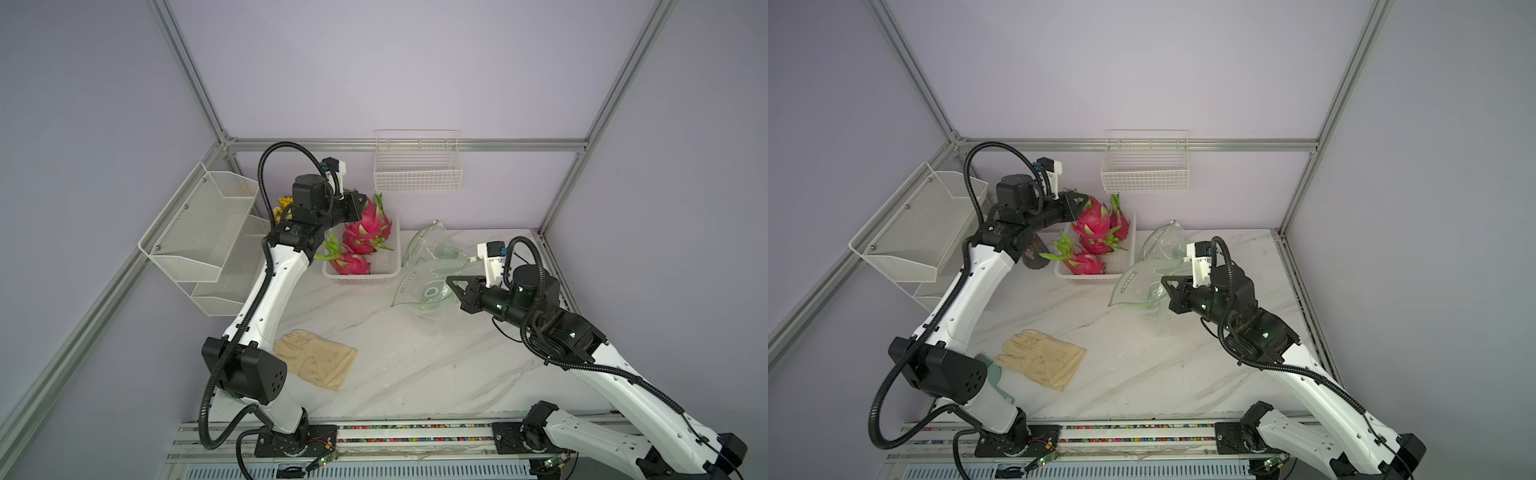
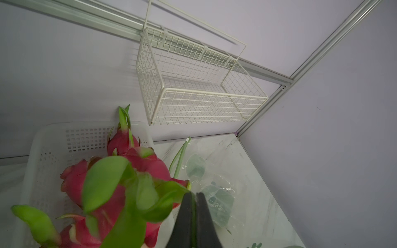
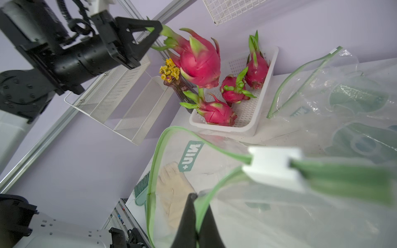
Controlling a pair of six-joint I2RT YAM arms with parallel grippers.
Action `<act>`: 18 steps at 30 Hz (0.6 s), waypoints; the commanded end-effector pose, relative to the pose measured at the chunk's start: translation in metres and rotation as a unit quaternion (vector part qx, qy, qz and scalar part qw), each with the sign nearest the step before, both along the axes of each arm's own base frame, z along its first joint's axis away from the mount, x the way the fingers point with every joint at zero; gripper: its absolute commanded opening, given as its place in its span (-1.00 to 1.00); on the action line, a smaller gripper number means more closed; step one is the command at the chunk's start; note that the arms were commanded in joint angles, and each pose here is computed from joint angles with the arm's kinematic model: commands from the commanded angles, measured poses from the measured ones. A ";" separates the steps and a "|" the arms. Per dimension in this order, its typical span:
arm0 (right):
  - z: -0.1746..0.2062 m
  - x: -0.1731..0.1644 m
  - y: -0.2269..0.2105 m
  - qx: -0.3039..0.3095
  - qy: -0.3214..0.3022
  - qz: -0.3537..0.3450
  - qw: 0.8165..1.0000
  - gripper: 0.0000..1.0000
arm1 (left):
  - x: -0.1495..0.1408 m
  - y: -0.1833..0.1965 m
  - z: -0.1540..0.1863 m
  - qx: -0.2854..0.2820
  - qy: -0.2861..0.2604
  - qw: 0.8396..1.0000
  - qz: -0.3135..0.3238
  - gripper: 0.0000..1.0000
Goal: Open the zip-top bag and take out the dragon fruit
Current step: Place the dragon fruit in the basket.
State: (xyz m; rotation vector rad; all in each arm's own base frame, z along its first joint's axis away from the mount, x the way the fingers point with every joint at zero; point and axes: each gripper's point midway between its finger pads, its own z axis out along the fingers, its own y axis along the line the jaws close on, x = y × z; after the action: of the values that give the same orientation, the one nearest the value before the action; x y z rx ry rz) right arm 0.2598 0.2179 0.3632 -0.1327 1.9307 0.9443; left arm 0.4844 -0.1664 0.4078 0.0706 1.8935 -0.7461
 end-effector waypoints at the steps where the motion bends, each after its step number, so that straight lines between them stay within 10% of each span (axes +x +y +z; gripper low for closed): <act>1: 0.019 -0.007 -0.009 0.005 -0.018 -0.009 1.000 -1.00 | 0.004 -0.009 0.028 -0.040 -0.048 0.998 -0.030 -1.00; 18: 0.050 -0.016 -0.046 -0.021 -0.056 -0.072 0.996 -1.00 | 0.022 -0.027 -0.054 -0.063 0.032 0.996 -0.061 -1.00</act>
State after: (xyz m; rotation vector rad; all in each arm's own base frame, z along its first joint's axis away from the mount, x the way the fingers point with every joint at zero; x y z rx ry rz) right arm 0.2463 0.1870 0.4011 -0.0972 1.8573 0.8528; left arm 0.5041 -0.1887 0.3278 0.0477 2.0132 -0.9252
